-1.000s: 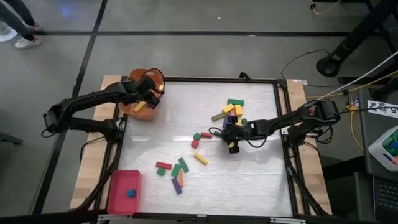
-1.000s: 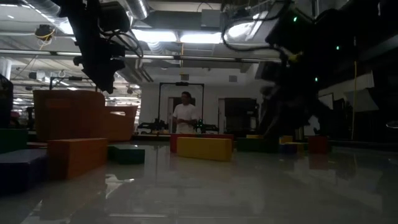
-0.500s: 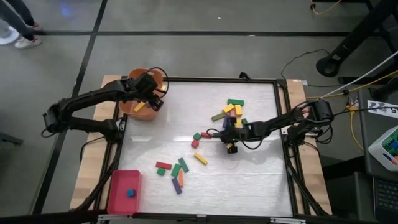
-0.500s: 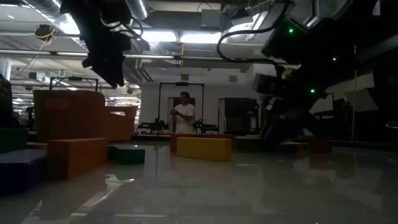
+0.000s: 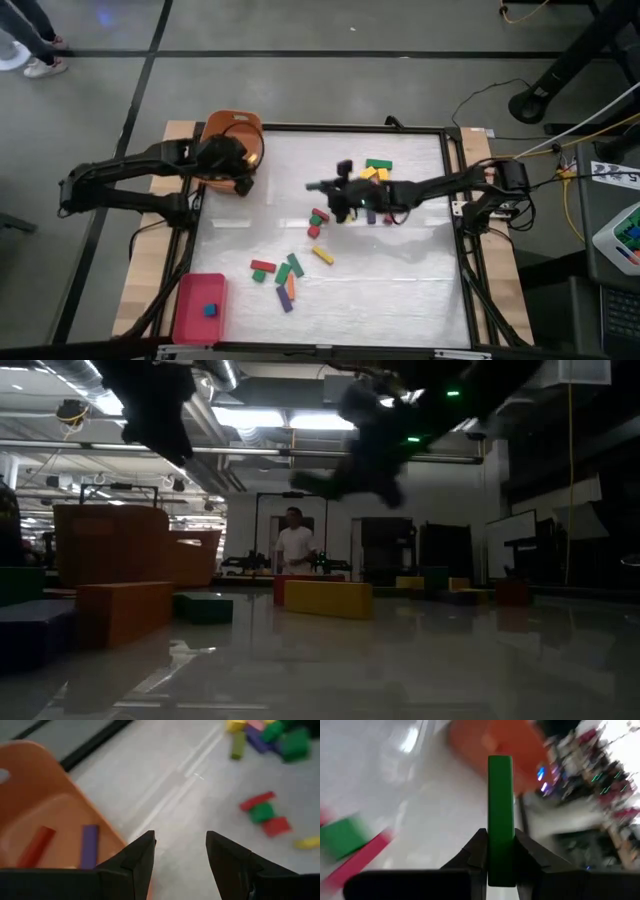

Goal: Sort blocks by size
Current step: Put the big green block into the orange bin, then put the small green block into the red bin

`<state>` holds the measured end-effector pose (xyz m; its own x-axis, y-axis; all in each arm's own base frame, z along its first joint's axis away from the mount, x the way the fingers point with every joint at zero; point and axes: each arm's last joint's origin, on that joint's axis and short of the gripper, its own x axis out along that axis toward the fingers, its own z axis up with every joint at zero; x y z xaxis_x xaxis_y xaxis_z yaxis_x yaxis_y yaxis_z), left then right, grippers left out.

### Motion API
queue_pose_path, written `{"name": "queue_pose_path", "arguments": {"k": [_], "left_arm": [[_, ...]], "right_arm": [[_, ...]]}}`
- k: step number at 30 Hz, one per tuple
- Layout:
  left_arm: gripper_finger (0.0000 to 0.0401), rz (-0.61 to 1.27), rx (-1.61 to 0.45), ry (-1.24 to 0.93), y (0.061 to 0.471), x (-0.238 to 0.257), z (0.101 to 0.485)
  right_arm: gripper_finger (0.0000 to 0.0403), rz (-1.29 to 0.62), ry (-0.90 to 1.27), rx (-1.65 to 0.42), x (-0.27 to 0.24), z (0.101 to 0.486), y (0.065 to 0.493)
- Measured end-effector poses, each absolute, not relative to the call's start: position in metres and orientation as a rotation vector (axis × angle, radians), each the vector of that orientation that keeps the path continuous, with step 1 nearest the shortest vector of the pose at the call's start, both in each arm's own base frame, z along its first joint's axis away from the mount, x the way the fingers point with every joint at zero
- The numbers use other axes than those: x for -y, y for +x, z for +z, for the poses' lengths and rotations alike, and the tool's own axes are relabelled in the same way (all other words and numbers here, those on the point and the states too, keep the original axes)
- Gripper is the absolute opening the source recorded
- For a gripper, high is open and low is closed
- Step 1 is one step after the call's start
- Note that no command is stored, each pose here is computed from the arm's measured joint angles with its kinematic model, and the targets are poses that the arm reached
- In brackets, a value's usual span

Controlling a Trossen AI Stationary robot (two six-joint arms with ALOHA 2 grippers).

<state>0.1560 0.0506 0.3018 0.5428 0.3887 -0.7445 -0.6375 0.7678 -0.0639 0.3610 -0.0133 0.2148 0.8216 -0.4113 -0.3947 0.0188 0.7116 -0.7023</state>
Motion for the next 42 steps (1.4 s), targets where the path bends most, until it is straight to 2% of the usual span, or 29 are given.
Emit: {"name": "queue_pose_path", "arguments": {"k": [6,15,24,35,42], "left_arm": [[0.0166,0.515,-0.810,-0.383,0.150,-0.022,0.303],[0.0166,0.378,-0.863,-0.404,0.152,0.012,0.287],[0.0166,0.318,-0.868,-0.438,0.151,0.029,0.284],[0.0166,0.274,-0.885,-0.414,0.148,0.037,0.284],[0.0166,0.272,-0.884,-0.416,0.148,0.037,0.284]], "right_arm": [[0.0069,-0.241,-0.766,-0.355,0.060,0.226,0.404],[0.0069,-0.159,-0.739,-0.241,0.124,0.213,0.483],[0.0073,-0.194,-0.751,-0.141,0.157,0.210,0.540],[0.0078,-0.179,-0.751,-0.131,0.164,0.191,0.559],[0.0143,-0.180,-0.736,-0.139,0.164,0.190,0.559]]}}
